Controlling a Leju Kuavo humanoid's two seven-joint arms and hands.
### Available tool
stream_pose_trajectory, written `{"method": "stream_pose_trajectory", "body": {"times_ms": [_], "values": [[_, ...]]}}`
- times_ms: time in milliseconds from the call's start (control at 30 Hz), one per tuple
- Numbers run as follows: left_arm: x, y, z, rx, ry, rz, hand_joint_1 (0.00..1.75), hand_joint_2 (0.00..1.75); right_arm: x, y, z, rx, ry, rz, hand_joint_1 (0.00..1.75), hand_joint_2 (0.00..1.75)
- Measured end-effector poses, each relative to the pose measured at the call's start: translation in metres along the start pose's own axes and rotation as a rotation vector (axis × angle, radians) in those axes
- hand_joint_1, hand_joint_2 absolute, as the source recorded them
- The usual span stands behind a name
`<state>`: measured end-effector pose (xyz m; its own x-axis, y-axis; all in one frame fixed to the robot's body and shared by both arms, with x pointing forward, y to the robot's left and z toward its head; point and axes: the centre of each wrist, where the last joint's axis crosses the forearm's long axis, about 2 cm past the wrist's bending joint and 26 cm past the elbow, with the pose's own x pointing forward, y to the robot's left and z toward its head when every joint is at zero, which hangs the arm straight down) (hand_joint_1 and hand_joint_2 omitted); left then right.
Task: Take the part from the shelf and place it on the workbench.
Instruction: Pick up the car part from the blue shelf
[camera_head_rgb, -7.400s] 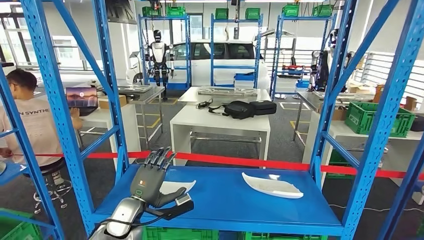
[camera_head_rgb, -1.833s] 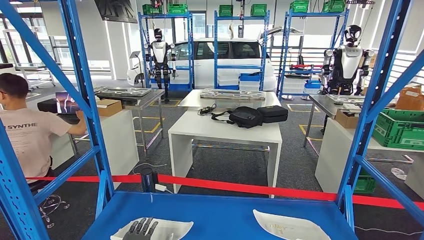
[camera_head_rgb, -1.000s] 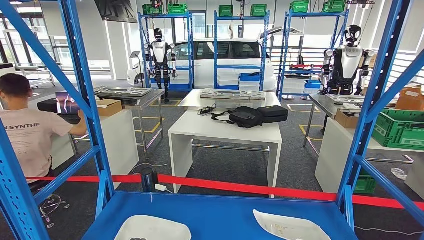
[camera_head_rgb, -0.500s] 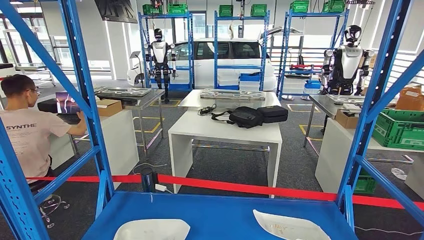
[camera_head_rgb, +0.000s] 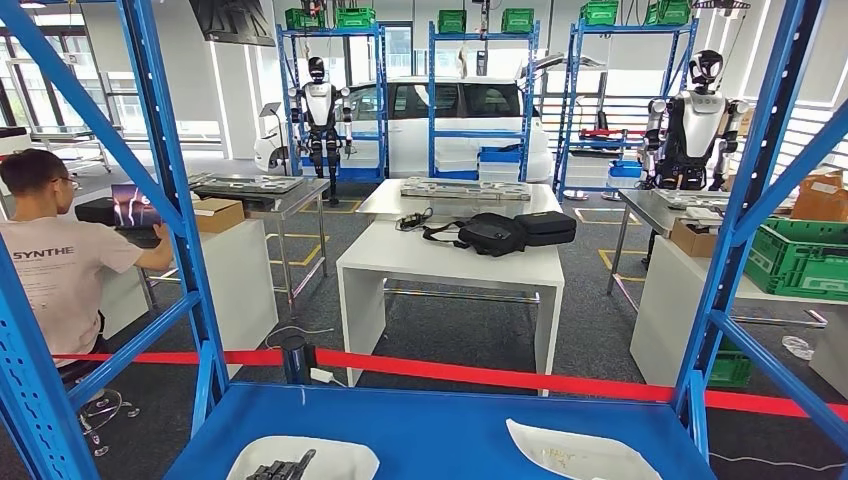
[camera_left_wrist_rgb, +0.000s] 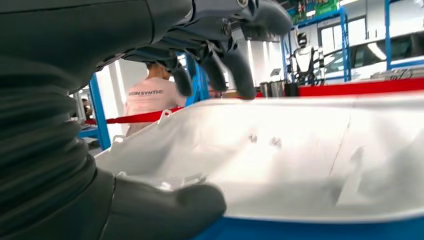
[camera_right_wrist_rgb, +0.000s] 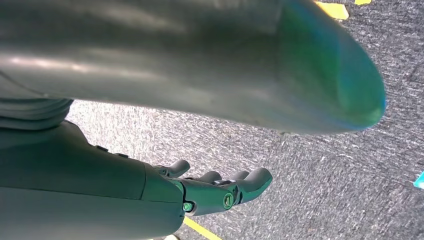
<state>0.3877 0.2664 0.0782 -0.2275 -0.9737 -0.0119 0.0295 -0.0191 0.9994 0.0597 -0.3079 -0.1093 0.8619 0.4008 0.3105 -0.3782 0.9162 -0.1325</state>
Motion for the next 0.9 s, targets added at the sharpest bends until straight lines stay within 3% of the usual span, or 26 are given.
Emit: {"method": "stream_pose_trajectory", "body": {"times_ms": [467,900], "values": [[-0.001,0.031,-0.025,-0.027,-0.128,-0.020,0.00,1.75,0.001,0.000,0.000,0.000,-0.004,-0.002,0.00,0.00],[-0.004,0.043,-0.033,-0.115,-0.194,-0.012,0.00,1.75,0.001,0.000,0.000,0.000,-0.006,-0.017,0.00,0.00]]}}
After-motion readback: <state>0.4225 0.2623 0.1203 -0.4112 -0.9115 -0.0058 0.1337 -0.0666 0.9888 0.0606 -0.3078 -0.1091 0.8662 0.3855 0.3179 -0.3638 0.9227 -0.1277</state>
